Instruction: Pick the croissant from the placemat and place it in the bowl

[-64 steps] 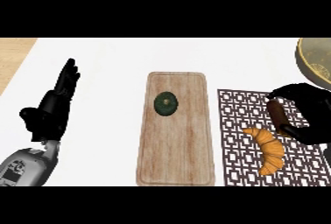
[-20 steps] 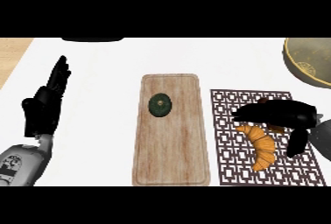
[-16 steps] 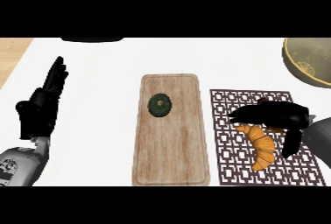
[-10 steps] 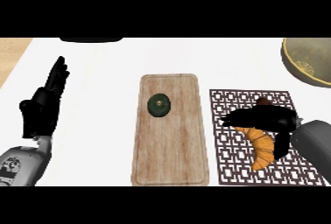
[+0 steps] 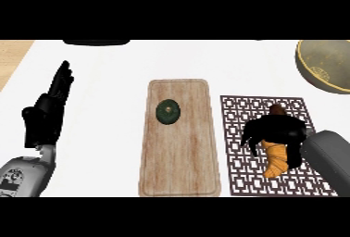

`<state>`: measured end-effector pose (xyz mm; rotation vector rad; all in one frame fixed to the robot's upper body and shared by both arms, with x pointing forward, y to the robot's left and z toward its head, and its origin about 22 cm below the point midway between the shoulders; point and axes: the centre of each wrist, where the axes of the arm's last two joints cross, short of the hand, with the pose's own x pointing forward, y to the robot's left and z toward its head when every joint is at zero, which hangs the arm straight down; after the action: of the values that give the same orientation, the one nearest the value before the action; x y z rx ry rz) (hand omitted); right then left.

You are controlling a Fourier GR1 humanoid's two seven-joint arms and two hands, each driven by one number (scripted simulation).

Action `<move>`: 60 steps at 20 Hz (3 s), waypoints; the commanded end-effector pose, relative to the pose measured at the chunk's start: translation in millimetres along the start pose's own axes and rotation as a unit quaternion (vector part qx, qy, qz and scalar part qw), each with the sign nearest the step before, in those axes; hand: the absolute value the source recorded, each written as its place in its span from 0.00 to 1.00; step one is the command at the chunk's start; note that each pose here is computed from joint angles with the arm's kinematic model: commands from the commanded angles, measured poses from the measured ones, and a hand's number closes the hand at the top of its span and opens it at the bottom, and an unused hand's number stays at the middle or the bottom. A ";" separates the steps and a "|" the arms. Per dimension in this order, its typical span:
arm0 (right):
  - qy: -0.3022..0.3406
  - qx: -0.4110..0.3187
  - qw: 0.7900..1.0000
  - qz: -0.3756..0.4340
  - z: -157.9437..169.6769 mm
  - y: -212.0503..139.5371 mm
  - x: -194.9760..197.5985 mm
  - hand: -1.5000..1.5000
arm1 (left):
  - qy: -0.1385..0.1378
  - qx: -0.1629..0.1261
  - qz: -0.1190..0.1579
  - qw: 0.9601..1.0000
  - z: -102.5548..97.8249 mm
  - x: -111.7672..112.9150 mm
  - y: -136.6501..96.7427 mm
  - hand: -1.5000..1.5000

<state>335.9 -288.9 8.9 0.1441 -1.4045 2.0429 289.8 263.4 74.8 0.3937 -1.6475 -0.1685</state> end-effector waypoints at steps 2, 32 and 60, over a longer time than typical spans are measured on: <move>-0.038 0.003 0.999 -0.021 -8.5 29.0 -9.4 1.00 | -0.008 -0.001 0.002 1.000 -3.8 4.3 18.0 0.50; 0.503 -0.592 0.601 -0.187 -111.3 -215.5 64.5 1.00 | 0.005 -0.003 -0.002 1.000 2.7 1.0 12.3 0.50; 0.658 -0.633 0.406 -0.040 136.6 -101.9 -64.0 1.00 | -0.018 -0.007 0.008 1.000 -16.8 13.7 8.2 0.50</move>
<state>424.6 -377.9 133.3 -1.4862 -1.2545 -0.0351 295.9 262.9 87.5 0.3681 -1.6686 -0.1806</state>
